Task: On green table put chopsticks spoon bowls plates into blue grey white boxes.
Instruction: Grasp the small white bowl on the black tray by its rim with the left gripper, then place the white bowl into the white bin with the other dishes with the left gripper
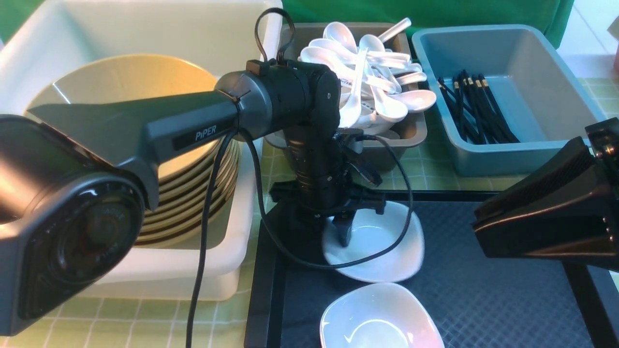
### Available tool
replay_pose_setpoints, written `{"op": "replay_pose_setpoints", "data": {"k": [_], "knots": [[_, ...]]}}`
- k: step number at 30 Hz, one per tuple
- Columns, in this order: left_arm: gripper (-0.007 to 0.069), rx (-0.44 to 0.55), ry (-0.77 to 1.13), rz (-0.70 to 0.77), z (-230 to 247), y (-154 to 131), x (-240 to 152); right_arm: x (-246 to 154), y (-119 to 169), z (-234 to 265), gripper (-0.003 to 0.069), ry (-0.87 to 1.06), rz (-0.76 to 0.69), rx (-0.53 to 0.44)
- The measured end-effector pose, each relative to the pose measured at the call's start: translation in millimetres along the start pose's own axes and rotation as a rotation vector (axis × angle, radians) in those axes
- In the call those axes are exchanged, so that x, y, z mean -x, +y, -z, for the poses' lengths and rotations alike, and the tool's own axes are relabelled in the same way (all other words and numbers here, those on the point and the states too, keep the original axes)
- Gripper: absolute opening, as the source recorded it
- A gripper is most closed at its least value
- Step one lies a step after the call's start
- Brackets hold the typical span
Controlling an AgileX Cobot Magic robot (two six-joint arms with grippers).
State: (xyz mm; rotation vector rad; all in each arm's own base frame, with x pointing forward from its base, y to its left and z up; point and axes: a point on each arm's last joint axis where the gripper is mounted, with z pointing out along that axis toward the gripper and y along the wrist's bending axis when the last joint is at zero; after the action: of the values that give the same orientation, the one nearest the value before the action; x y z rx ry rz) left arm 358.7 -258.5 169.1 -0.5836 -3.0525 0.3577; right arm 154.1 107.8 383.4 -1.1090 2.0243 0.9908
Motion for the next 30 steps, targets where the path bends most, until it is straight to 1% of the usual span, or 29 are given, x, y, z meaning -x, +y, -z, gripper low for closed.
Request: {"op": "replay_pose_setpoints", "data": {"k": [1, 2, 4, 6, 11, 20, 23, 26, 30], "knots": [[0.0071, -0.041, -0.011, -0.013, 1.0, -3.1, 1.4, 0.0, 0.0, 0.0, 0.0166, 0.000, 0.000, 0.000], [0.0071, -0.047, -0.012, -0.009, 1.1, -3.2, 1.6, 0.0, 0.0, 0.0, 0.0167, 0.000, 0.000, 0.000], [0.0036, -0.105, -0.017, -0.020, 1.9, -8.2, 2.2, 0.0, 0.0, 0.0, 0.0172, 0.000, 0.000, 0.000], [0.0034, -0.134, -0.016, -0.022, 1.7, -10.6, 2.1, 0.0, 0.0, 0.0, 0.0173, 0.000, 0.000, 0.000], [0.0021, -0.168, -0.014, -0.025, 3.4, -10.2, 2.5, 0.0, 0.0, 0.0, 0.0179, 0.000, 0.000, 0.000], [0.0015, -0.257, -0.048, -0.077, 35.3, -3.5, -1.0, 0.0, 0.0, 0.0, 0.0186, 0.000, 0.000, 0.000], [0.0015, -0.324, -0.076, -0.103, 48.5, -5.5, -2.0, 0.0, 0.0, 0.0, 0.0191, 0.000, 0.000, 0.000], [0.0015, -0.357, -0.086, -0.116, 52.5, -8.0, -2.3, 0.1, -0.1, 0.0, 0.0194, -0.001, 0.000, -0.001], [0.0015, -0.376, -0.095, -0.128, 57.7, -9.9, -3.7, 0.7, -0.8, 0.0, 0.0197, -0.007, 0.000, -0.009]]}}
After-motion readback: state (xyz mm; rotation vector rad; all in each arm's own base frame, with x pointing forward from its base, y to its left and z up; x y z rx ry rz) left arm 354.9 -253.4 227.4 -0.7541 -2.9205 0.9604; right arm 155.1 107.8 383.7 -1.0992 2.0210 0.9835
